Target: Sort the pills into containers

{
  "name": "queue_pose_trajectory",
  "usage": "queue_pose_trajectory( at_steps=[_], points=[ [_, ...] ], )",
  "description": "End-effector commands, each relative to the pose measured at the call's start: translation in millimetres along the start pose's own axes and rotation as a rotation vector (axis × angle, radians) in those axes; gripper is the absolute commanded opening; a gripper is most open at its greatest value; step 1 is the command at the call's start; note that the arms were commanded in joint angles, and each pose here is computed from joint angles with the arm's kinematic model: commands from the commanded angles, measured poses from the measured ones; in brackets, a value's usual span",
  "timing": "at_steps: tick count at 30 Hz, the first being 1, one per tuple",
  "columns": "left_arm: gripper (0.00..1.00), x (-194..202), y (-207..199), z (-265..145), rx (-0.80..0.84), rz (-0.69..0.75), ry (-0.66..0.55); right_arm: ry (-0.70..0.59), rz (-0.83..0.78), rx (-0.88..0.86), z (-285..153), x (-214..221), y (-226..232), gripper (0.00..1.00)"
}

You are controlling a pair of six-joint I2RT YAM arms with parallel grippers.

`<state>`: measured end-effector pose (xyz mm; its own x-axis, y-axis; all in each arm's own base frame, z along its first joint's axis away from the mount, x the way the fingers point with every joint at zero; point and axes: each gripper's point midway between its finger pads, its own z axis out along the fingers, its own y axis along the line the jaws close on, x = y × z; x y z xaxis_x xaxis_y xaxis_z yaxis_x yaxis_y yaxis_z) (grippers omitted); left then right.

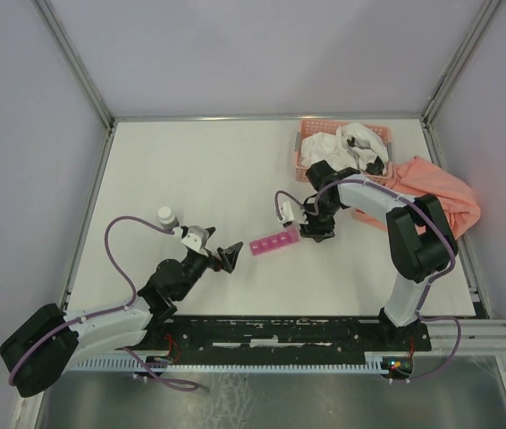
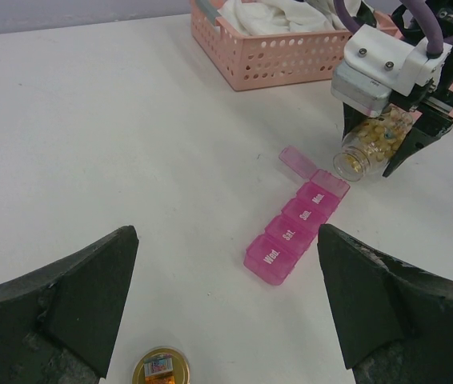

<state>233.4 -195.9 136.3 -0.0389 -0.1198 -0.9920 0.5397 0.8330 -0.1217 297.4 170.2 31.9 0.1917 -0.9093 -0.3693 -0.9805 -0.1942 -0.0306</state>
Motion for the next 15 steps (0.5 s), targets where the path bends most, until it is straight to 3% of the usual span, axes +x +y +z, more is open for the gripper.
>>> queue_pose_trajectory(
  at_steps=[1, 15],
  points=[
    [1.0, -31.1, 0.4, 7.6, -0.014, 0.01, -0.098, 0.026, -0.001, 0.039, -12.0, -5.7, -11.3, 0.14],
    [1.0, -30.5, 0.9, 7.0, -0.015, 0.011, -0.098, 0.057, 0.007, 0.041, -12.0, -7.6, -13.8, 0.14]
  ],
)
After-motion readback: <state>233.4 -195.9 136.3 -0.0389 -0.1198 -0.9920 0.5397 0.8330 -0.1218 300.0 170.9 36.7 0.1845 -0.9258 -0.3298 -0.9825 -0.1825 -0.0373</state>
